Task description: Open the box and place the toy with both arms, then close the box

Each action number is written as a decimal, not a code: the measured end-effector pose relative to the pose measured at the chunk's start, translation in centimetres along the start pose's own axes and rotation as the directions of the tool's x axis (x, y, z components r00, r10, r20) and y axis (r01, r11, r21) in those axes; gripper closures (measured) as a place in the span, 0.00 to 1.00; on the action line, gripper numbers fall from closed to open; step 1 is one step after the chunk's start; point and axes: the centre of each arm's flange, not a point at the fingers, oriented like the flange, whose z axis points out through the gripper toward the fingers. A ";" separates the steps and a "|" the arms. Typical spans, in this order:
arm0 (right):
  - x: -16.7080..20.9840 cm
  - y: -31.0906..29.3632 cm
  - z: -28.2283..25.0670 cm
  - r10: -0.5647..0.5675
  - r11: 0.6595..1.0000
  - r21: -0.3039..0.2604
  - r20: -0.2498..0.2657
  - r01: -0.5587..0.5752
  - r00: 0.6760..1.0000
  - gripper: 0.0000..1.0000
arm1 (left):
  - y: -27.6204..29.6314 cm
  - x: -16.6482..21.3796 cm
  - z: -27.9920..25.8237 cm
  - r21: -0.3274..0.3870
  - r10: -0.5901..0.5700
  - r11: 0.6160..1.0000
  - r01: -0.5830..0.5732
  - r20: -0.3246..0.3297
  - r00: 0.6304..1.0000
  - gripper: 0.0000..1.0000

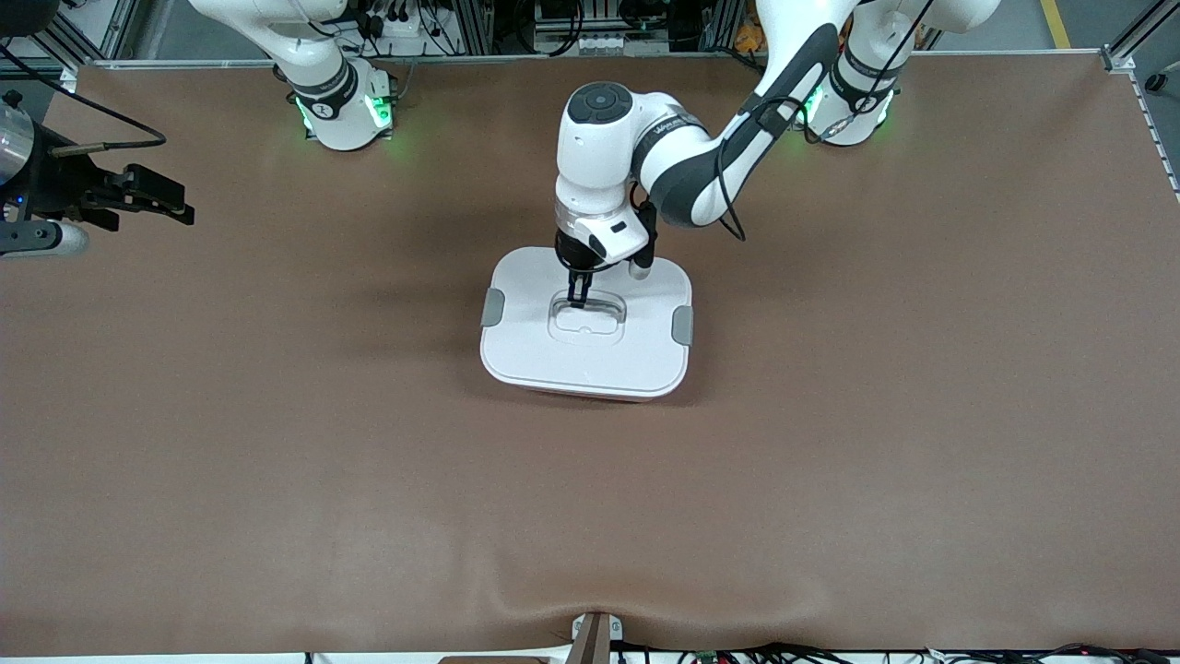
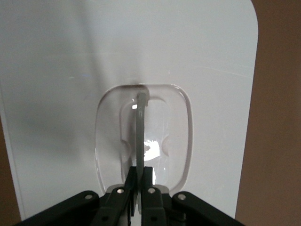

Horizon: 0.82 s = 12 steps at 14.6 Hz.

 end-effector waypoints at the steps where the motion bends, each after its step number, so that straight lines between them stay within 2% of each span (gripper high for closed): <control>1: 0.0 0.0 0.0 0.000 1.000 0.000 0.000 0.000 1.000 0.00 | -0.3 0.0 0.6 0.010 0.003 1.000 -0.003 -0.005 1.000 0.81; 4: 0.0 0.0 0.0 0.000 1.000 0.000 0.000 0.000 1.000 0.00 | -0.7 -0.1 1.9 0.027 0.005 1.000 -0.005 -0.010 1.000 0.50; 5: 0.0 0.0 0.0 0.000 1.000 0.000 0.000 0.000 1.000 0.00 | -0.4 -0.1 1.8 0.022 0.003 1.000 -0.003 -0.008 1.000 0.44; 6: 0.0 0.0 0.0 0.000 1.000 0.000 0.000 0.000 1.000 0.00 | -0.1 -0.1 1.5 0.018 -0.001 1.000 0.001 -0.005 1.000 0.30; 9: 0.0 0.0 0.0 0.000 1.000 0.000 0.000 0.000 1.000 0.00 | 0.9 0.0 -0.3 0.007 -0.011 1.000 0.011 -0.021 1.000 0.01; 12: 0.0 0.0 0.0 0.000 1.000 0.000 0.000 0.000 1.000 0.00 | 2.5 0.2 -3.2 0.000 -0.030 1.000 0.030 -0.058 0.998 0.00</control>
